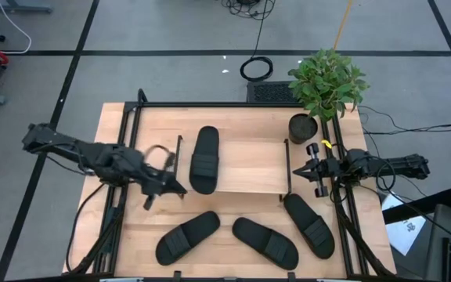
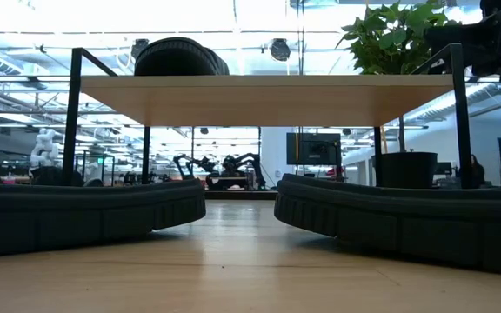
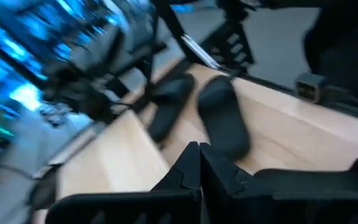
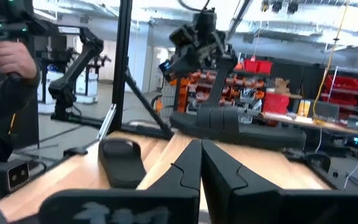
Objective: Pick and place slides into the shelf
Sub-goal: Put the top black slipper on the shelf
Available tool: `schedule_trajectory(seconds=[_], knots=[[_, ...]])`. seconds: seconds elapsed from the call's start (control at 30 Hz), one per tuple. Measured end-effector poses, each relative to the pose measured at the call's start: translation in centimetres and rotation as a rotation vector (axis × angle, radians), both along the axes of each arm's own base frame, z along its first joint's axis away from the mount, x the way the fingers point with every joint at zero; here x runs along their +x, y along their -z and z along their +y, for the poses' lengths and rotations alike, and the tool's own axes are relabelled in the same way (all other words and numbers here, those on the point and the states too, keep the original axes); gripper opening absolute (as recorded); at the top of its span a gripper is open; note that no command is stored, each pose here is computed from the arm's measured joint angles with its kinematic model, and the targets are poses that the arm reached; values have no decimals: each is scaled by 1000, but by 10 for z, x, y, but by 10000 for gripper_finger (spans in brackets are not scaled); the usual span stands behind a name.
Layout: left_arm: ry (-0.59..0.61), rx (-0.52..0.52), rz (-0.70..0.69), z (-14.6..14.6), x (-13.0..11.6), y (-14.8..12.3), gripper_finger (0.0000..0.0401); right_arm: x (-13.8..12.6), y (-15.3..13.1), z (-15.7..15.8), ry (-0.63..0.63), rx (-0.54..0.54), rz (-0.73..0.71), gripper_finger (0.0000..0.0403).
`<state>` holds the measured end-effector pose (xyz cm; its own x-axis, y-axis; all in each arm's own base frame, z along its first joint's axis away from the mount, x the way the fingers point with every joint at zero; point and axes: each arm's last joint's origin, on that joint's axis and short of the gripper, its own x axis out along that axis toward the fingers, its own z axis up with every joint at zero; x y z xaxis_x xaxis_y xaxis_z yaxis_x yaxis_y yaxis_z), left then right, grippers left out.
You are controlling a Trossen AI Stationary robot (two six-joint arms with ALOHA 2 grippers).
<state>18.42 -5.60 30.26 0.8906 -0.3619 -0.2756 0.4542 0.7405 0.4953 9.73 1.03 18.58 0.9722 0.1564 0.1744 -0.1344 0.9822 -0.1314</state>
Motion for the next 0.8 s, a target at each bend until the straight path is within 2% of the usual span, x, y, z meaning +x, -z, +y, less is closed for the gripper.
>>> schedule_trajectory(seconds=[0.2,0.37,0.43,0.57,0.7,0.8], knots=[[-67,-116,-207,19,-40,25,0,1,-1,0,-3,0,-11,0],[-137,-253,-215,26,-53,38,0,1,-4,0,-3,2,-35,0],[-100,-284,-185,24,-55,47,0,1,-3,0,-4,2,-33,0],[97,-246,-116,14,-57,68,0,1,-3,2,-57,-4,-27,0],[82,-204,-126,12,-57,84,0,0,-3,5,-157,-27,-30,0],[60,-170,-123,13,-57,95,0,0,-4,5,-158,-33,-45,0]])
